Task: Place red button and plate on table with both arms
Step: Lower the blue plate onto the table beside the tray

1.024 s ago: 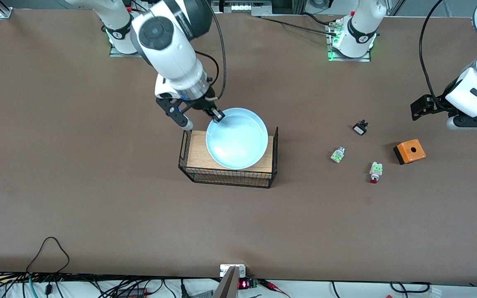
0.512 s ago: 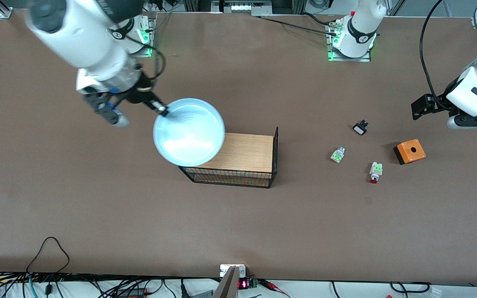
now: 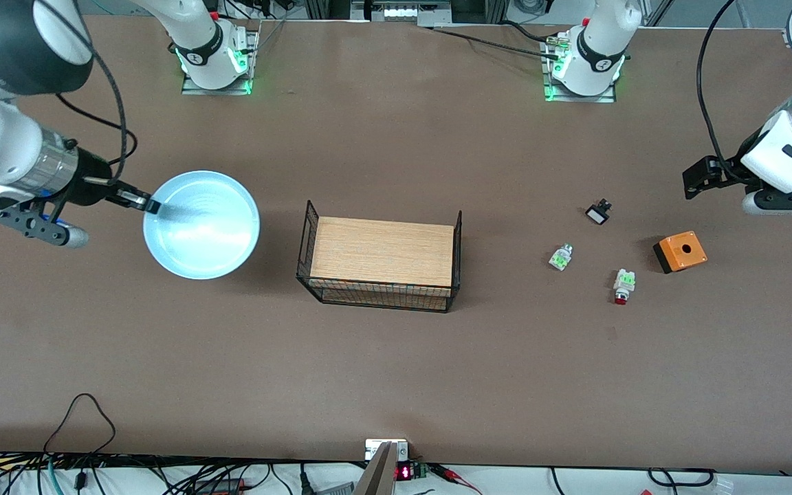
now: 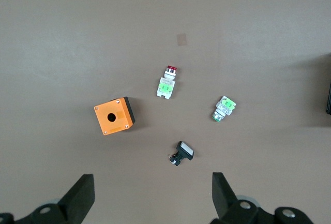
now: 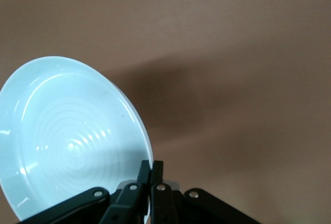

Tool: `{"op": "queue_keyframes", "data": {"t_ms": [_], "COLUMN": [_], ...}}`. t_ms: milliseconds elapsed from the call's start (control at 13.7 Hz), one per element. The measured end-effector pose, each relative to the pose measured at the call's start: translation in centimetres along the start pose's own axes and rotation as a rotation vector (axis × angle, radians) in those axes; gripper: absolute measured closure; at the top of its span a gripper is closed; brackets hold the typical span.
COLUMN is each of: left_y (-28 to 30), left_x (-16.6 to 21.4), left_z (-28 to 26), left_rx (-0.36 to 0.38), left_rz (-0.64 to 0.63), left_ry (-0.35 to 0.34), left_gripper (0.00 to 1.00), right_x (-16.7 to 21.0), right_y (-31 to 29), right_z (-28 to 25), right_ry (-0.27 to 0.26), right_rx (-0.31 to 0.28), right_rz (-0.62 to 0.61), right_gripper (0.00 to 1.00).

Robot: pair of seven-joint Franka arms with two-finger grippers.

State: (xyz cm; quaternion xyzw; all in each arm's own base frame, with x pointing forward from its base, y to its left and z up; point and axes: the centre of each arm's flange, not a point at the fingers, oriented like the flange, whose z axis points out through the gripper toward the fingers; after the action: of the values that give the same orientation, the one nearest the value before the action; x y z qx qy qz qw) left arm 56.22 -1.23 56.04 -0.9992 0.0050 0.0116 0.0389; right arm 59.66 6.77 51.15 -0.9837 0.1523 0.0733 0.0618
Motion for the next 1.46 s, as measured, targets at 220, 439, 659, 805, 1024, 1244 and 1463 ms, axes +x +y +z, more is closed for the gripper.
{"op": "queue_keyframes", "data": {"t_ms": [220,439,659,805,1024,1244,1463], "left_y": [0.0,0.0,0.0,0.0,0.0,0.1,0.1], "left_x": [0.0,0.0,0.0,0.0,0.0,0.0,0.0], "left_z": [0.0,0.0,0.0,0.0,0.0,0.0,0.0], "left_rx": [0.000,0.000,0.000,0.000,0.000,0.000,0.000], "left_rz": [0.000,0.000,0.000,0.000,0.000,0.001,0.001], "left_ry": [0.000,0.000,0.000,0.000,0.000,0.001,0.001], "left_gripper": [0.00,0.00,0.00,0.00,0.00,0.00,0.00], "right_x": [1.3,2.9,3.7,2.4,0.4,0.4,0.6], "right_y": [3.9,7.9,13.6,16.0,16.9,18.4,19.4], "right_z": [3.8,9.2,17.0,22.3,26.3,27.0,27.2], "right_ry": [-0.033,-0.031,0.007,0.046,0.037,0.018,0.013], "right_rx": [-0.116,-0.142,-0.136,-0.141,-0.147,-0.147,-0.144], "right_rz": [-0.106,-0.217,-0.301,-0.338,-0.388,-0.446,-0.447], "right_gripper": [0.97,0.97,0.97,0.97,0.97,0.97,0.82]}}
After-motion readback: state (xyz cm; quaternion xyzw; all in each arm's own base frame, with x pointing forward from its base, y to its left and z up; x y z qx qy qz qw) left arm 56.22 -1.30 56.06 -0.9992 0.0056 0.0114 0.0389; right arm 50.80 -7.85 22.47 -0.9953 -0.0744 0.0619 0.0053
